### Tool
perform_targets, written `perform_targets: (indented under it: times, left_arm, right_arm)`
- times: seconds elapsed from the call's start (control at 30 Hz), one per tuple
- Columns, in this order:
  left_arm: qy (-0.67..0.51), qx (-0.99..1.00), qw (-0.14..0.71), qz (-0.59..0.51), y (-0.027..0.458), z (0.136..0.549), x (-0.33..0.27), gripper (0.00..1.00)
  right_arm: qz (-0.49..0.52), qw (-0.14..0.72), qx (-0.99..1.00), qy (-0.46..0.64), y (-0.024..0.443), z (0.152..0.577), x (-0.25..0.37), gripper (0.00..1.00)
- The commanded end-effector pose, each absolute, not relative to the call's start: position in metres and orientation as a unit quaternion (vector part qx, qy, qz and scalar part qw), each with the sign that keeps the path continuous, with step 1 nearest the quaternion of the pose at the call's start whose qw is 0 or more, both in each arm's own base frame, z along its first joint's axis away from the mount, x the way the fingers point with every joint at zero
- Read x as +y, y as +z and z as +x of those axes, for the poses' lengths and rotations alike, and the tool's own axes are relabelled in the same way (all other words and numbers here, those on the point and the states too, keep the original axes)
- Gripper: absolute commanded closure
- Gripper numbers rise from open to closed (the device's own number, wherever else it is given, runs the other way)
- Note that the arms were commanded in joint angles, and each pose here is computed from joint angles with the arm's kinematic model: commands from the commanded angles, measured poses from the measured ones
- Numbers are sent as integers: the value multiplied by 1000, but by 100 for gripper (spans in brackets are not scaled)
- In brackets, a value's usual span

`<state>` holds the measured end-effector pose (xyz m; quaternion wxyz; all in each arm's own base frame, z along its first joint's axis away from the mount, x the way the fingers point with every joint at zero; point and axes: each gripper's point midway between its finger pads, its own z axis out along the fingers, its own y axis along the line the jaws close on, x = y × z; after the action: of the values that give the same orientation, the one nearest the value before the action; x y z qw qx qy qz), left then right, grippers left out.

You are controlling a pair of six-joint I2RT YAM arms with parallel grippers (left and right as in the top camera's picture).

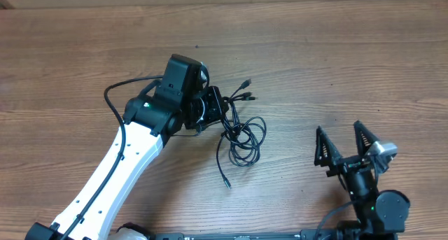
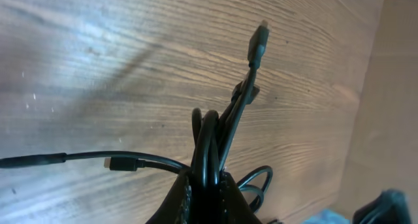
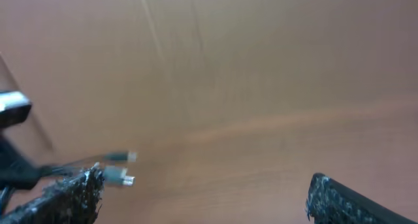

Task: Untangle cables
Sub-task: 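Lift the bundle with the left gripper and raise the right arm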

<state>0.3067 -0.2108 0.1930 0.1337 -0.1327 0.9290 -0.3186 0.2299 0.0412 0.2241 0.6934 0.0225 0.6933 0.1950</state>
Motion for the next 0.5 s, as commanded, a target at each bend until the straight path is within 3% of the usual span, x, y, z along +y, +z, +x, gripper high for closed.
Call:
perform_targets:
  times: [0.0,0.23,0.47]
  left_arm:
    - [-340,909,111,-212,209,304,-213,96]
    - [-318,895,85,-300,200,301,-202,96]
    - [-299,900,65,-309,192,291,-197,96]
  right_arm:
    - [19,689,688,227,269,212,49,0]
    - [15,604,755,254,299,198,63,0]
    - [-66,500,778,373,314,194,111,0]
